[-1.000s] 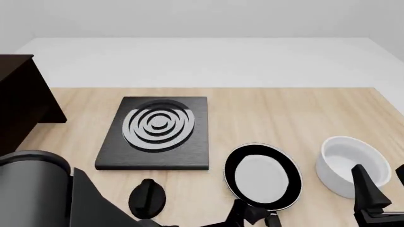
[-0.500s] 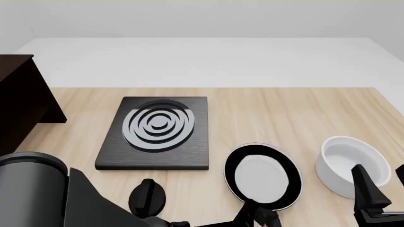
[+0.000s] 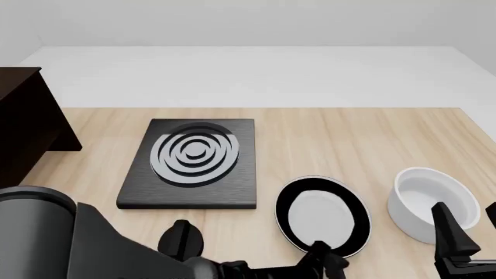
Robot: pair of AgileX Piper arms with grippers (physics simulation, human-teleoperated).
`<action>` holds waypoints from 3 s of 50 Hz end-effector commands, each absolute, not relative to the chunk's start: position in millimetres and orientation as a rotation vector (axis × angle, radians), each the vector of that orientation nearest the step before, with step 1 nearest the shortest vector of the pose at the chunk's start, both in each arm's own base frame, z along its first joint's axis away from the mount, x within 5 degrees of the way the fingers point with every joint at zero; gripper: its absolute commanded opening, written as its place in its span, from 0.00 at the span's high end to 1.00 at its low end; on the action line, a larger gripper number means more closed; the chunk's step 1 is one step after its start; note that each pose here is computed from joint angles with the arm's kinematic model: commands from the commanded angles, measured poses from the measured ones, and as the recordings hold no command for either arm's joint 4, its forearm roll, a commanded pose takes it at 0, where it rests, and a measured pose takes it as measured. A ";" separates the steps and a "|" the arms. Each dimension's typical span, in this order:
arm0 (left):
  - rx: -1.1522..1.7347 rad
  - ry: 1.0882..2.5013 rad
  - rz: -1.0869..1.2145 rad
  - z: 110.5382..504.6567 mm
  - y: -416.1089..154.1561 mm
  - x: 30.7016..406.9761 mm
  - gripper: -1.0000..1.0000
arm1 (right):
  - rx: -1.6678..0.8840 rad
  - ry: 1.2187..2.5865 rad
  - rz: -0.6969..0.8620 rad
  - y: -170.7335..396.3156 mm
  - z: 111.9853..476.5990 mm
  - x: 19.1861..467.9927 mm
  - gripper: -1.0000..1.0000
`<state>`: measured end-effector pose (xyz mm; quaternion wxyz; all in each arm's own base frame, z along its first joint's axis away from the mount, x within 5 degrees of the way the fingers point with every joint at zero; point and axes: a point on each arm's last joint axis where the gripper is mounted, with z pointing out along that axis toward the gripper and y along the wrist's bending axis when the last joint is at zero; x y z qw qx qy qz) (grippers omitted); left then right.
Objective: Put the frying pan under the cabinet shelf.
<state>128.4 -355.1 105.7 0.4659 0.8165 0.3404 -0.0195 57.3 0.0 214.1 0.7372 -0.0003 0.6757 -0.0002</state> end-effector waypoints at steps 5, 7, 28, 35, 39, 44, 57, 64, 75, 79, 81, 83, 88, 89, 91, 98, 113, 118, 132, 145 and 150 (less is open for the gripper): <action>2.143 0.795 -0.016 86.4 -363.9 128.6 0.00 | -0.001 1.484 -0.001 0.0 214.1 57.3 0.00; 2.159 0.786 -0.004 82.8 -364.0 131.1 0.00 | -0.001 1.484 0.000 0.0 214.1 57.3 0.00; 2.241 0.663 0.043 73.3 -358.9 123.3 0.00 | -0.001 1.484 -0.001 0.0 214.1 57.3 0.00; 2.212 0.685 0.060 65.8 -356.9 133.9 1.00 | -0.001 1.484 -0.001 0.0 214.1 57.3 0.00; 2.230 0.687 0.066 58.4 -352.6 134.7 1.00 | -0.001 1.484 -0.001 0.0 214.1 57.3 0.00; 2.243 0.683 0.081 53.2 -348.8 138.2 1.00 | -0.001 1.484 0.000 0.0 214.1 57.3 0.00; 2.280 0.583 0.186 47.3 -329.9 155.3 1.00 | -0.001 1.484 -0.001 0.0 214.1 57.3 0.00; 2.267 0.501 0.266 57.1 -319.3 165.8 1.00 | -0.001 1.484 -0.001 0.0 214.1 57.3 0.00; 2.205 0.398 0.385 86.2 -309.1 180.7 1.00 | -0.001 1.484 0.000 0.0 214.1 57.3 0.00; 2.191 0.341 0.430 95.8 -305.4 182.0 1.00 | -0.001 1.484 -0.001 0.0 214.1 57.3 0.00; 2.180 0.320 0.447 103.7 -303.8 181.7 1.00 | -0.001 1.484 -0.001 0.0 214.1 57.3 0.00; 2.161 0.292 0.474 110.2 -301.7 182.4 1.00 | -0.001 1.484 0.000 0.0 214.1 57.3 0.00; 2.139 0.244 0.517 118.4 -298.2 182.8 1.00 | -0.001 1.484 0.000 0.0 214.1 57.3 0.00; 2.131 0.243 0.523 122.7 -298.4 183.9 1.00 | -0.001 1.484 0.000 0.0 214.1 57.3 0.00; 2.117 0.232 0.534 128.3 -299.7 185.2 1.00 | -0.001 1.484 0.000 0.0 214.1 57.3 0.00; 2.058 0.200 0.580 148.8 -303.1 189.6 1.00 | -0.001 1.484 -0.001 0.0 214.1 57.3 0.00; 1.885 0.250 0.531 212.9 -296.6 169.2 1.00 | -0.001 1.484 -0.001 0.0 214.1 57.3 0.00; 1.822 0.271 0.523 225.1 -283.6 161.5 1.00 | -0.001 1.484 -0.001 0.0 214.1 57.3 0.00; 1.679 0.420 0.473 222.9 -214.8 135.8 1.00 | 0.000 1.484 -0.001 0.0 214.1 57.3 0.00; 1.563 0.551 0.555 220.3 -150.1 126.8 1.00 | -0.001 1.484 -0.001 0.0 214.1 57.3 0.00; 1.527 0.648 0.574 226.9 -120.9 118.6 1.00 | -0.001 1.484 0.000 0.0 214.1 57.3 0.00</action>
